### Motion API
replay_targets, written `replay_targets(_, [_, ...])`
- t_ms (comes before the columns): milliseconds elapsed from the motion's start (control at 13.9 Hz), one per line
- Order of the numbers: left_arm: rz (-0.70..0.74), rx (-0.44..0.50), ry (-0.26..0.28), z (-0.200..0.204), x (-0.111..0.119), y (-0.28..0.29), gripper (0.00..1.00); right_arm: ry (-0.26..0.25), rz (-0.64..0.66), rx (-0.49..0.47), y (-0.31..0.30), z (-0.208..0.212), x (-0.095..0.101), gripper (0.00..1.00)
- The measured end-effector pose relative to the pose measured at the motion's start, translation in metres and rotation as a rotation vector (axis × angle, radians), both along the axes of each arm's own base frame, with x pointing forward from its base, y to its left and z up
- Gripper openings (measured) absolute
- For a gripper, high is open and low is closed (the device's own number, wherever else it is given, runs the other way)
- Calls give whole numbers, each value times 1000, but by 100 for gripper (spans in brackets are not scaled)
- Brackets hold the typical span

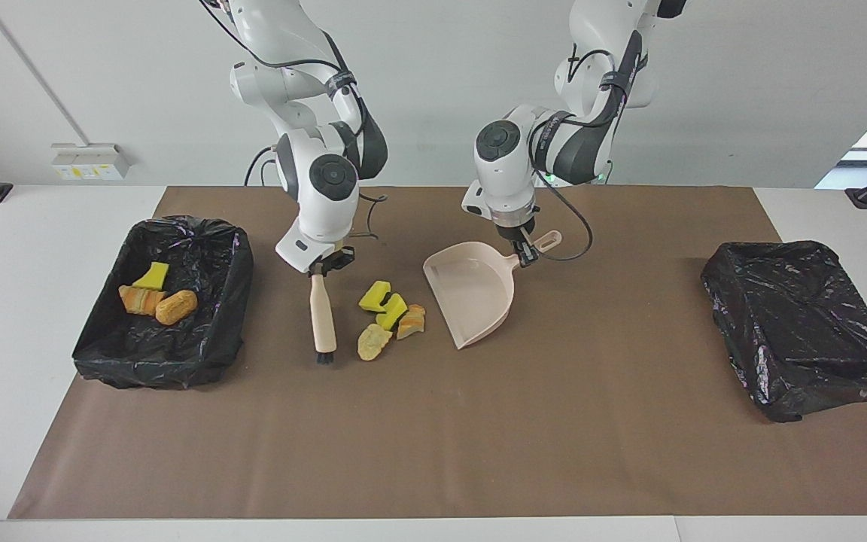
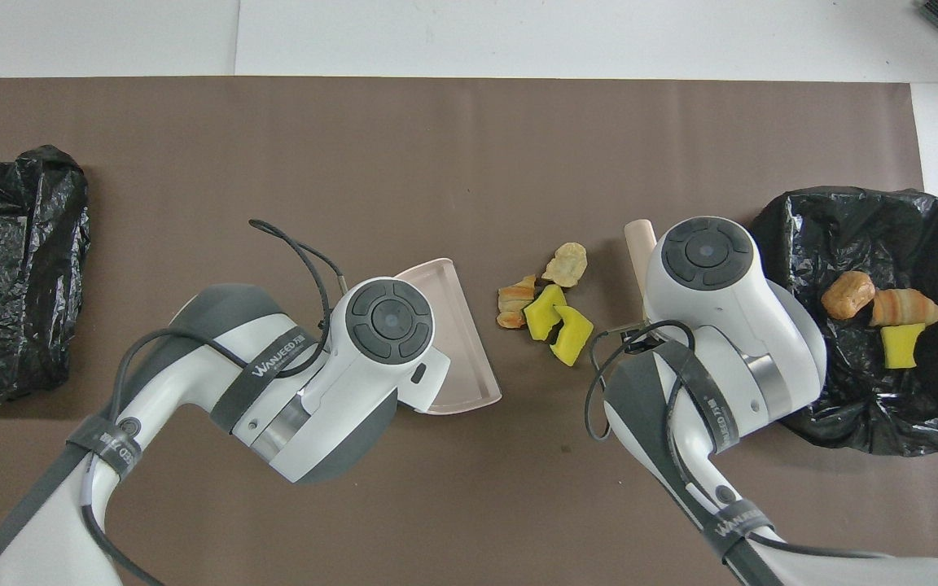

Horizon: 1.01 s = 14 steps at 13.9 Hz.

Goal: Sweep and dump trash in bin
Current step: 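Sweep the bread and sponge pieces into the dustpan with the right gripper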

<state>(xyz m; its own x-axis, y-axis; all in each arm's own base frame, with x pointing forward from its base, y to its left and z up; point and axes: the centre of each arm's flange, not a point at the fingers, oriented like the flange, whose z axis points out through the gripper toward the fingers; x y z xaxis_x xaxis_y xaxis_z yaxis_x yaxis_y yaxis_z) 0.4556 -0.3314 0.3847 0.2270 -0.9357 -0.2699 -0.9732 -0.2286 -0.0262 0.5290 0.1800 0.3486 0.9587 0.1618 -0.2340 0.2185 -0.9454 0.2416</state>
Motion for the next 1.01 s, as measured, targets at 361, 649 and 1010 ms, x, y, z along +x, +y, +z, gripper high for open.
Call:
replay_targets(361, [-2, -3, -5, 0, -1, 0, 32, 84, -21, 117, 47, -23, -17, 26])
replay_targets(649, [-2, -4, -7, 0, -2, 1, 32, 158, -92, 347, 80, -17, -26, 26])
replay_targets(1010, [-5, -10, -14, -1, -2, 0, 32, 221, -123, 510, 114, -10, -40, 26])
